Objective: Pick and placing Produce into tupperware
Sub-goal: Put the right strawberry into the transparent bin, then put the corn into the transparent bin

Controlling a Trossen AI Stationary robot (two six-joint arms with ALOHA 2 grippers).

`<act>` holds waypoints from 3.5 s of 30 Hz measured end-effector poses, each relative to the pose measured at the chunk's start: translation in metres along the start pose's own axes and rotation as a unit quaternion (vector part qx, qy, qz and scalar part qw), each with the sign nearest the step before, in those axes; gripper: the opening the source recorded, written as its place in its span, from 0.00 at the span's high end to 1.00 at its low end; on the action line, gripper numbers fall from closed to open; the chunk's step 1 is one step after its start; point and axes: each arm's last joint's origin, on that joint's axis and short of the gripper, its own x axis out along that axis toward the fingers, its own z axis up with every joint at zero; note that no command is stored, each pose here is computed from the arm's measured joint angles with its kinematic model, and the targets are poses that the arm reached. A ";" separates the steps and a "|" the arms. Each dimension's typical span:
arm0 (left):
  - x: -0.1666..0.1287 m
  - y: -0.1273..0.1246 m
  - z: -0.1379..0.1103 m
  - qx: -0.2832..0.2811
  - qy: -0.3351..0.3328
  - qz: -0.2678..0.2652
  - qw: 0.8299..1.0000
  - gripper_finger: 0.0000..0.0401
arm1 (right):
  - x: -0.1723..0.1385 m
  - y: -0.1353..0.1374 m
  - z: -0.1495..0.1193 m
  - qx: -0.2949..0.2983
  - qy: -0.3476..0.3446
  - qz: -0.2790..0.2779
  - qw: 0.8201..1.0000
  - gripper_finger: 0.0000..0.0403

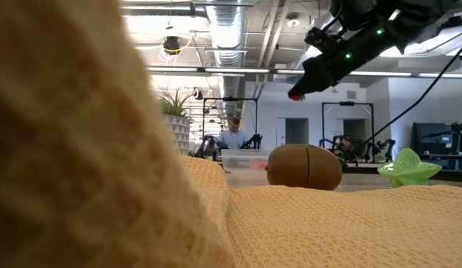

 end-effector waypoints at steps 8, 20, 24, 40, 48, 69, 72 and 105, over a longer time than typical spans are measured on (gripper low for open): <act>0.000 0.000 0.001 0.004 -0.005 -0.001 1.000 0.42 | 0.011 -0.032 0.001 0.034 -0.016 -0.009 0.999 0.55; 0.000 -0.001 0.005 0.012 -0.027 -0.003 1.000 0.42 | 0.030 -0.052 -0.003 0.060 -0.053 0.003 0.997 0.54; 0.000 -0.001 0.006 0.011 -0.032 -0.004 0.999 0.42 | 0.052 -0.048 -0.014 0.061 -0.048 0.011 0.997 0.55; 0.000 -0.001 0.008 0.009 -0.039 -0.004 0.999 0.42 | 0.143 -0.037 -0.041 0.079 0.030 0.036 0.996 0.55; 0.000 -0.001 0.008 0.009 -0.039 -0.003 0.999 0.42 | 0.155 -0.038 -0.044 0.103 0.066 0.064 0.990 0.53; 0.000 -0.001 0.008 0.007 -0.039 0.000 0.999 0.42 | 0.154 -0.042 -0.046 0.113 0.074 0.080 0.988 0.53; 0.000 -0.001 0.008 0.007 -0.039 0.000 0.999 0.42 | 0.154 -0.042 -0.047 0.113 0.079 0.082 0.987 0.53; 0.000 0.000 0.008 0.006 -0.040 0.011 0.999 0.42 | 0.153 -0.044 -0.054 0.130 0.100 0.130 0.978 0.47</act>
